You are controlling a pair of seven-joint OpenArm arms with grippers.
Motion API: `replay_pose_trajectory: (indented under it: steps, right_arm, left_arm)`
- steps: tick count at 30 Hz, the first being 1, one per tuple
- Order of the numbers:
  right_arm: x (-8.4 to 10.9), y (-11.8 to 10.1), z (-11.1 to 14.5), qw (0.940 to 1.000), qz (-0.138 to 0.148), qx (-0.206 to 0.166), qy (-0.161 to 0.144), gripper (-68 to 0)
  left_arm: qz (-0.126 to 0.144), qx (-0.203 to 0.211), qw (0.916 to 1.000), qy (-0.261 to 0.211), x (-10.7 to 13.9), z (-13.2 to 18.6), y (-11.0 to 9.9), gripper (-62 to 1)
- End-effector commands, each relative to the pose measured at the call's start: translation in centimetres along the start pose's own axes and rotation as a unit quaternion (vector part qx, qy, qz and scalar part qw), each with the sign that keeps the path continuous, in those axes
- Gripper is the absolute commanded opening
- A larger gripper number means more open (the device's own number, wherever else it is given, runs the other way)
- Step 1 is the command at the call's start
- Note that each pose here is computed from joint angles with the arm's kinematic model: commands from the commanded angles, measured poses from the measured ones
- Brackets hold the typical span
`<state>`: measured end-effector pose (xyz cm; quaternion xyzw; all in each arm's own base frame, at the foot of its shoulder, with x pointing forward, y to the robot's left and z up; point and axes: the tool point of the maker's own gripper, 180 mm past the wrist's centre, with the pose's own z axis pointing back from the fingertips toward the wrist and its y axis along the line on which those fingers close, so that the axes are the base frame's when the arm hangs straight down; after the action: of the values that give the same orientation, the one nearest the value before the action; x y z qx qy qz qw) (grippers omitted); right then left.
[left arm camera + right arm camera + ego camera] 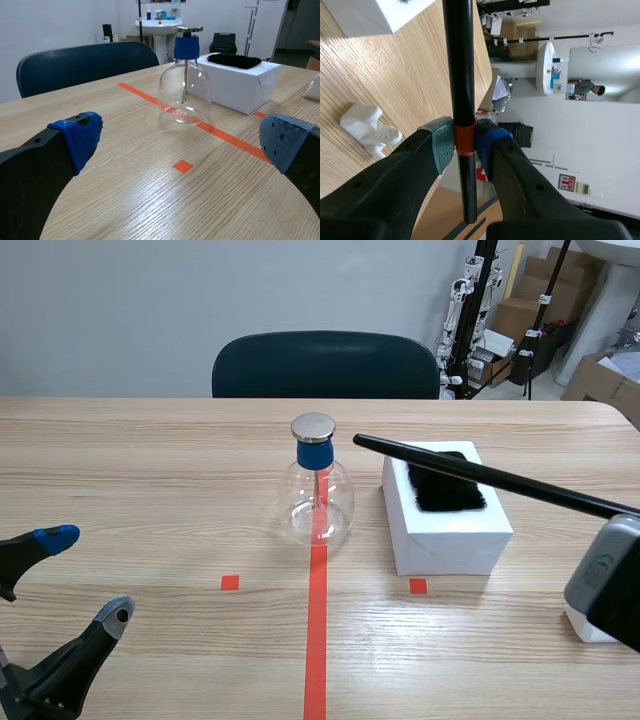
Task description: Do the electroscope experiment. rub the rod on the fur
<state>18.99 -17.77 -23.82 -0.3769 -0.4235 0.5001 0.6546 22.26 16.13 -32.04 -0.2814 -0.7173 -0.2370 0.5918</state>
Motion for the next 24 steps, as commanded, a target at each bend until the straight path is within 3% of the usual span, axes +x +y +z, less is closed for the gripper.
replay_pose_trajectory:
  steps: [1, 6, 20, 24]
  right_arm:
    - [0.3, -1.0, -0.1, 0.9997, -0.006, -0.021, -0.005, -57.3]
    - [0.9, -1.4, -0.1, 0.9992, -0.003, -0.028, -0.028, -57.3]
    - [0.8, -1.5, -0.1, 0.9992, 0.001, -0.029, -0.027, -57.3]
    - [-0.3, -2.9, -0.4, 0.9986, 0.006, -0.05, -0.016, -57.3]
  left_arm:
    - [-0.004, 0.001, 0.9999, -0.014, 0.7, -0.2, 0.3, 1.4]
    - [-0.004, 0.001, 0.9999, -0.014, 0.7, -0.2, 0.3, 1.4]
    - [-0.004, 0.001, 0.9999, -0.014, 0.7, -0.2, 0.3, 1.4]
    - [-0.004, 0.001, 0.9999, -0.014, 0.7, -0.2, 0.3, 1.4]
